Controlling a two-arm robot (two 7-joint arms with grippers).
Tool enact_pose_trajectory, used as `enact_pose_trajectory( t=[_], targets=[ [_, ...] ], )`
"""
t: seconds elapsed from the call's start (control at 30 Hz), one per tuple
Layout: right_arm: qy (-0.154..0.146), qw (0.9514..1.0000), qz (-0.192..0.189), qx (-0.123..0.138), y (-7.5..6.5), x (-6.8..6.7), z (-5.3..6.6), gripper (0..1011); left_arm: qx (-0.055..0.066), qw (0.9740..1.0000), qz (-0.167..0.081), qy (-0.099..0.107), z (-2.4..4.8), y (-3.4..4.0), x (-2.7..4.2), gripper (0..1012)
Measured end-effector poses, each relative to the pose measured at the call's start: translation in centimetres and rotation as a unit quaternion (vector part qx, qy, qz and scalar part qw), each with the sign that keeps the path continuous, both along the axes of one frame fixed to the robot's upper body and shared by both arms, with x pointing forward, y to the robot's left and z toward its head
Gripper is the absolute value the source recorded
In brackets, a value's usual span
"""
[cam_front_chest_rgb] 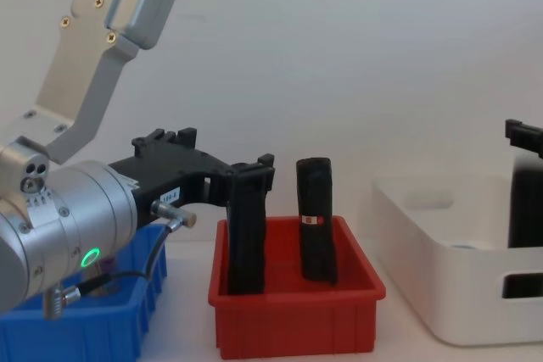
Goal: Pick the cotton swabs from the blue box and place them into the white box.
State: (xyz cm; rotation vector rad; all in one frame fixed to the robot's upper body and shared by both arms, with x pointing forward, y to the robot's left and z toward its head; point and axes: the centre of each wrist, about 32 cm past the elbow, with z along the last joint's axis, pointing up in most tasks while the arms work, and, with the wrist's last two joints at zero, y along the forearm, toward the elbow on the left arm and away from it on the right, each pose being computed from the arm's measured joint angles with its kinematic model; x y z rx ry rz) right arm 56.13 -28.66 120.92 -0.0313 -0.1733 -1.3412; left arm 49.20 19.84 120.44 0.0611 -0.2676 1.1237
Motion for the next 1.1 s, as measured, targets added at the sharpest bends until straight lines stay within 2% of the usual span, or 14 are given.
enact_pose_trajectory(
  t=[0.1,0.13,0.17,0.2,0.23,0.37,0.43,1.1],
  targets=[
    [0.001,1.0,0.001,0.0,-0.02,0.05,-0.13,717,0.0,1.0,0.0,0.0,0.0,0.0,0.0,1004],
    [0.001,1.0,0.001,0.001,-0.02,0.07,-0.15,717,0.0,1.0,0.0,0.0,0.0,0.0,0.0,1004],
    [0.001,1.0,0.002,0.001,-0.03,0.1,-0.18,774,0.0,1.0,0.0,0.0,0.0,0.0,0.0,1004],
    [0.0,1.0,0.002,0.001,-0.03,0.11,-0.2,782,0.0,1.0,0.0,0.0,0.0,0.0,0.0,1004],
    [0.001,1.0,0.003,0.001,-0.03,0.13,-0.24,846,0.0,1.0,0.0,0.0,0.0,0.0,0.0,1004],
    [-0.001,1.0,0.003,0.001,-0.04,0.16,-0.3,907,0.0,1.0,0.0,0.0,0.0,0.0,0.0,1004],
    [-0.001,1.0,0.004,0.001,-0.04,0.17,-0.32,990,0.0,1.0,0.0,0.0,0.0,0.0,0.0,1004],
    [-0.009,0.9999,0.005,0.001,-0.18,0.14,-0.27,1001,0.0,1.0,0.0,0.0,0.0,0.0,0.0,1004]
  ],
)
